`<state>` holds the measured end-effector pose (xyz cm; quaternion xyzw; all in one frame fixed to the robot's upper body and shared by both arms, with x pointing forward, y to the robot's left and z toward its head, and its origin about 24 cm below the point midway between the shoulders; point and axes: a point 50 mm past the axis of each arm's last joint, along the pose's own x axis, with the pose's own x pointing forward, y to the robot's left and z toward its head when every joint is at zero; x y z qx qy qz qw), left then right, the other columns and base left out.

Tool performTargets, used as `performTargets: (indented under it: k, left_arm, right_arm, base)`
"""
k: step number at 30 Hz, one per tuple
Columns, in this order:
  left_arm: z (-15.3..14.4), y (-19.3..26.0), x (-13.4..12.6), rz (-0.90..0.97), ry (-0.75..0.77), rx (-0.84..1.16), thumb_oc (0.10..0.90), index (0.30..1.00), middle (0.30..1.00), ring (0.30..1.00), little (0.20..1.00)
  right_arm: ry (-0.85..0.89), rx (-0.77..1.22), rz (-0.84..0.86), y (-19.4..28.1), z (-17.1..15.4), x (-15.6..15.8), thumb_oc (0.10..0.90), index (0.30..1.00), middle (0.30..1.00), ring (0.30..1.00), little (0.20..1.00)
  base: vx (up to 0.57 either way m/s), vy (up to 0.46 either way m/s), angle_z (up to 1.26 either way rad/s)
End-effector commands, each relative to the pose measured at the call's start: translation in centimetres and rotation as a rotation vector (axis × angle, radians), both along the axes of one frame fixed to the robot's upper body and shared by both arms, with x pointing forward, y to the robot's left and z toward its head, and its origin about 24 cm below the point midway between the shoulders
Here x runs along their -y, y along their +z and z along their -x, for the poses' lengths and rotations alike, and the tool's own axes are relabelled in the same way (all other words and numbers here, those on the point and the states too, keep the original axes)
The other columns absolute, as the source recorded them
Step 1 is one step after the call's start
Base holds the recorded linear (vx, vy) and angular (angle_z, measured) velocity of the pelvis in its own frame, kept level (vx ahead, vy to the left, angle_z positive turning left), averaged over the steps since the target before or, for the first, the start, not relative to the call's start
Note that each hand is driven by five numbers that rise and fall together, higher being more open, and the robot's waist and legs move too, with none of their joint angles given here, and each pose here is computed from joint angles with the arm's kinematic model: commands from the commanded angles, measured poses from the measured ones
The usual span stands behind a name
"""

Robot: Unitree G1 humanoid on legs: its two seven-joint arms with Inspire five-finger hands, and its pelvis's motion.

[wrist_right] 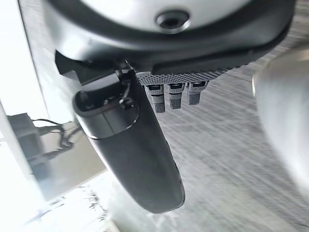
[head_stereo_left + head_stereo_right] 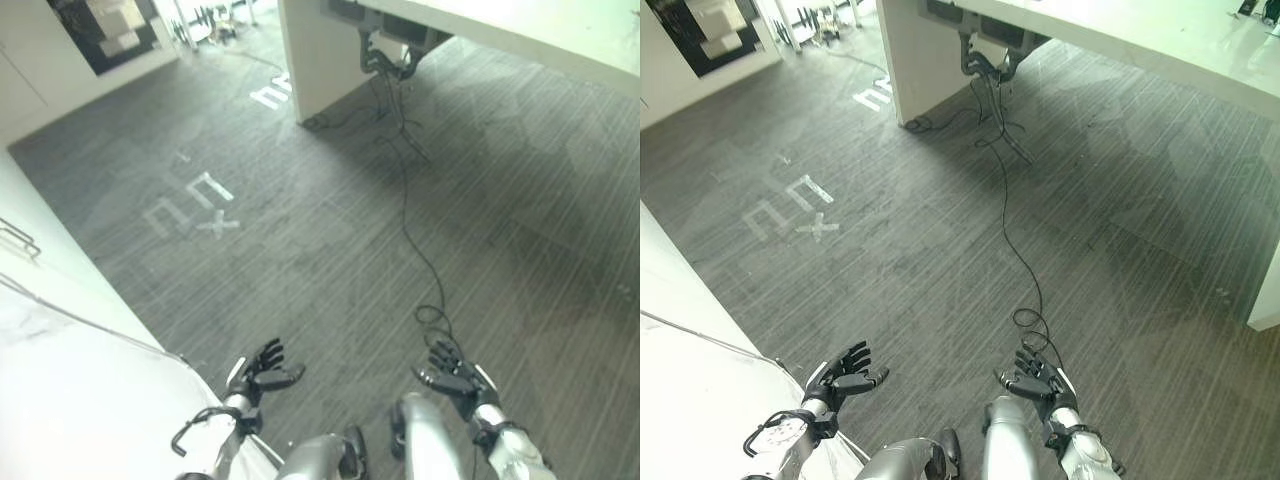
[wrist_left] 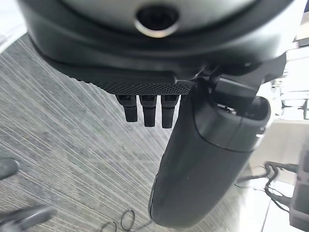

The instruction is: Place the dishes in the dishwasher.

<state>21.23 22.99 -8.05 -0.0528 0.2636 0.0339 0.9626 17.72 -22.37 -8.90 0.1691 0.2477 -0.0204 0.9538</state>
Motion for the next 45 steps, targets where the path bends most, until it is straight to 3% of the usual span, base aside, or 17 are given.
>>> performTargets:
  k: [1,19,27,35,42,45]
  left_arm:
    - [-0.4,1.7,0.1,-0.053,-0.074,0.124,0.800,0.900,0.900,0.900,0.900]
    - [0.6,0.8,1.1,-0.010,-0.080,0.085,0.800,0.900,0.900,0.900,0.900]
    - [3.3,-0.2,0.4,-0.011,-0.046,0.058,0.800,0.900,0.900,0.900,0.900]
    - [1.8,-0.2,0.3,-0.053,-0.064,0.051,0.800,0.900,0.900,0.900,0.900]
    - [1.4,0.5,-0.1,-0.050,-0.059,0.078,0.800,0.900,0.900,0.900,0.900]
    - [1.2,0.1,1.5,-0.017,-0.096,0.075,0.800,0.900,0.900,0.900,0.900]
  right_arm:
    - [0.004,0.213,0.016,3.4,-2.9,1.4,0.800,0.900,0.900,0.900,0.900]
    - [-0.003,0.197,0.102,3.7,-3.3,3.4,0.800,0.900,0.900,0.900,0.900]
    - [-0.005,0.185,0.098,3.2,-3.0,2.8,0.800,0.900,0.900,0.900,0.900]
    - [0.017,0.152,0.092,2.1,-2.8,1.3,0.800,0.900,0.900,0.900,0.900]
    - [0.041,0.129,0.115,2.0,-2.0,2.0,0.800,0.900,0.900,0.900,0.900]
    - [0.011,0.119,0.153,2.2,-2.1,3.0,0.800,0.900,0.900,0.900,0.900]
  base:
    - [0.38,-0.249,0.57]
    - [0.40,-0.187,-0.07]
    - [0.50,0.115,-0.86]
    - [0.39,0.139,0.13]
    - [0.40,-0.175,0.37]
    - [0.36,-0.170,0.27]
